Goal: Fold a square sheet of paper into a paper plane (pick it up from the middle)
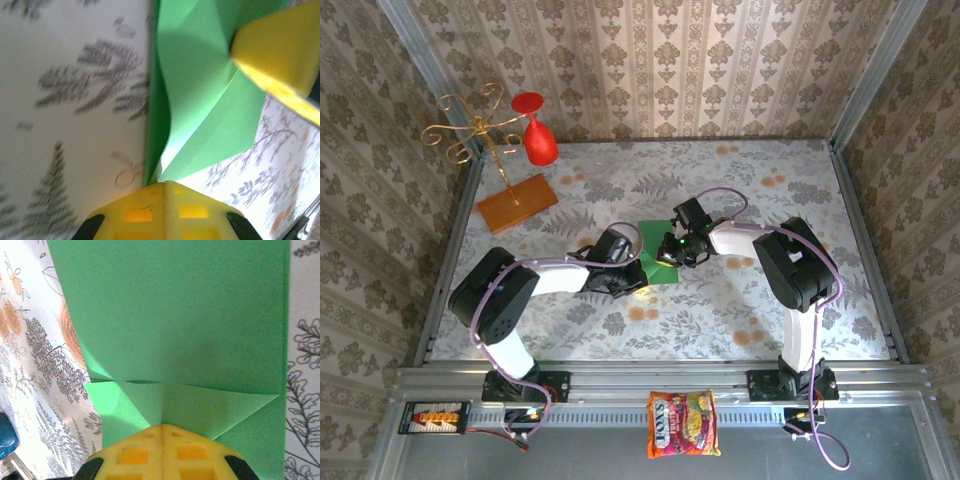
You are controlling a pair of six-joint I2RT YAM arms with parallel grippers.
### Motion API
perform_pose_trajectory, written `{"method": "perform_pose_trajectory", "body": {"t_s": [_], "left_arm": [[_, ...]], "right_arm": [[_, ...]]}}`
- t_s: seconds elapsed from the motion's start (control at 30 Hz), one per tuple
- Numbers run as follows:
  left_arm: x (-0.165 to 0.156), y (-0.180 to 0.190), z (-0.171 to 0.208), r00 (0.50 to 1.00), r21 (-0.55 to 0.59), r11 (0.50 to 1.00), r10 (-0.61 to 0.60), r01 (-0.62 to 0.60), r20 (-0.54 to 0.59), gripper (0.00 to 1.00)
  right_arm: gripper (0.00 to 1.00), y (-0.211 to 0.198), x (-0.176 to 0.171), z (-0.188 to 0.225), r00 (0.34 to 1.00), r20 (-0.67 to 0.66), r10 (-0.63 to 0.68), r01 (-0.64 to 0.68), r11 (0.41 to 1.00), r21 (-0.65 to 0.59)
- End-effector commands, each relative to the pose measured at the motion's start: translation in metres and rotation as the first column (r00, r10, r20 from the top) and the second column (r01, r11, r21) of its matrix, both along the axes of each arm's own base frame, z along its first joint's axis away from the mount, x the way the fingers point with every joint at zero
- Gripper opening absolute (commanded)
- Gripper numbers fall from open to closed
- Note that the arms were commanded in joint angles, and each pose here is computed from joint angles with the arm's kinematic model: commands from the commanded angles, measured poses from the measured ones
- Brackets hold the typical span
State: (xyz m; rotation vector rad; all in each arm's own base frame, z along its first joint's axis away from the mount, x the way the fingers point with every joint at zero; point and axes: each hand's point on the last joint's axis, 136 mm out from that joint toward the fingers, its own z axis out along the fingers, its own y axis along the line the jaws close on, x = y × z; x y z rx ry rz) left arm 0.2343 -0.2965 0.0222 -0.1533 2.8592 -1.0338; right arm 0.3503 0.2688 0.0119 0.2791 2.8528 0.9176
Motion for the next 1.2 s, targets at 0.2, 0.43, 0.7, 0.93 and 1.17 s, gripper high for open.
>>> {"method": "perform_pose_trajectory", "body": {"t_s": [0.2,0.43,0.7,0.93,1.17], "left_arm": [[0.017,-0.002,0.02,0.999,0.005,0.999,0.035,-0.035,0.023,0.03],[0.033,-0.008,0.016,0.998,0.007,0.998,0.058,-0.058,0.031,0.02],[0.025,0.003,-0.007,0.997,0.069,0.995,0.077,-0.075,-0.025,0.01],[0.006,0.019,-0.029,0.988,0.107,0.988,0.12,-0.109,-0.096,0.0],[-0.001,0.022,-0.035,0.986,0.124,0.987,0.118,-0.103,-0.121,0.0]], "right_arm": [[0.0,-0.051,-0.044,-0.063,0.975,-0.207,-0.082,0.031,0.971,-0.238],[0.0,-0.05,-0.043,-0.062,0.976,-0.205,-0.08,0.03,0.972,-0.235],[0.0,-0.05,-0.043,-0.061,0.976,-0.203,-0.076,0.028,0.973,-0.23],[0.0,-0.032,-0.031,-0.042,0.988,-0.151,-0.034,0.014,0.991,-0.132],[0.06,0.011,0.002,0.05,0.994,0.082,0.073,-0.082,0.991,0.106]]}}
